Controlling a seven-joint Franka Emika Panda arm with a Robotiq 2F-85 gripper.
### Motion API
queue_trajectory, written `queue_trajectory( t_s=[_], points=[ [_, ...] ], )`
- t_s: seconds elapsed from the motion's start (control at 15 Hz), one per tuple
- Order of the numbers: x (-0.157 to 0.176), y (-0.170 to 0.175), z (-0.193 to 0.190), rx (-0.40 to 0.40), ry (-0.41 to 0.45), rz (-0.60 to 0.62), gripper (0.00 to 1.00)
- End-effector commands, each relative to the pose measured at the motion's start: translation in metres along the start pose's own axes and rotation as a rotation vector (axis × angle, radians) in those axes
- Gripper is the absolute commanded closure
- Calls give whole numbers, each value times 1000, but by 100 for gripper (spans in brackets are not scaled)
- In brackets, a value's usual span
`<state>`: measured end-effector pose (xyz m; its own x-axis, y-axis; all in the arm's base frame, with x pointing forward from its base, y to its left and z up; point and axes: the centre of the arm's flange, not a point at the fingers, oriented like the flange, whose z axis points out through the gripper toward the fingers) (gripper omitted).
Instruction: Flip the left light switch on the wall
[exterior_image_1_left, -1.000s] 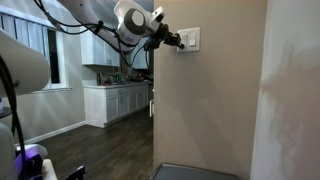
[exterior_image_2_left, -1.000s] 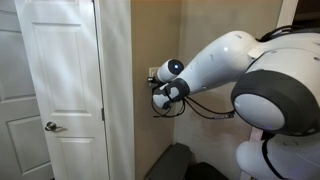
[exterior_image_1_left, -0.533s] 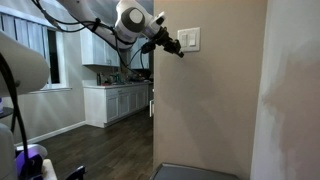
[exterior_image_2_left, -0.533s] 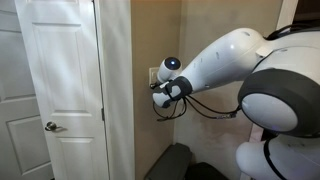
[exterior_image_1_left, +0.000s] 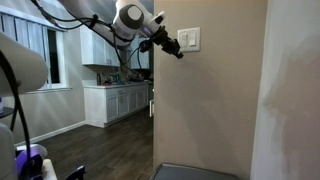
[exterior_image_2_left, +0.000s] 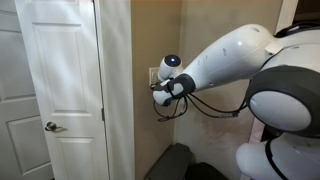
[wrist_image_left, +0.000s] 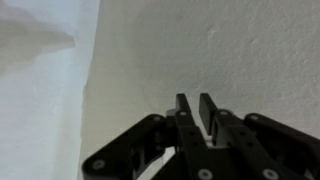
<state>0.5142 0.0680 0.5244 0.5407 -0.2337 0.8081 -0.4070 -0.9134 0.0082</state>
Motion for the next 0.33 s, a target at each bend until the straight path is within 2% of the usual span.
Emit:
queue_trajectory(
  t_s=[0.0,0.27],
  points=[
    [0,0,0,0,0,0,74],
    [0,0,0,0,0,-1,72]
  ],
)
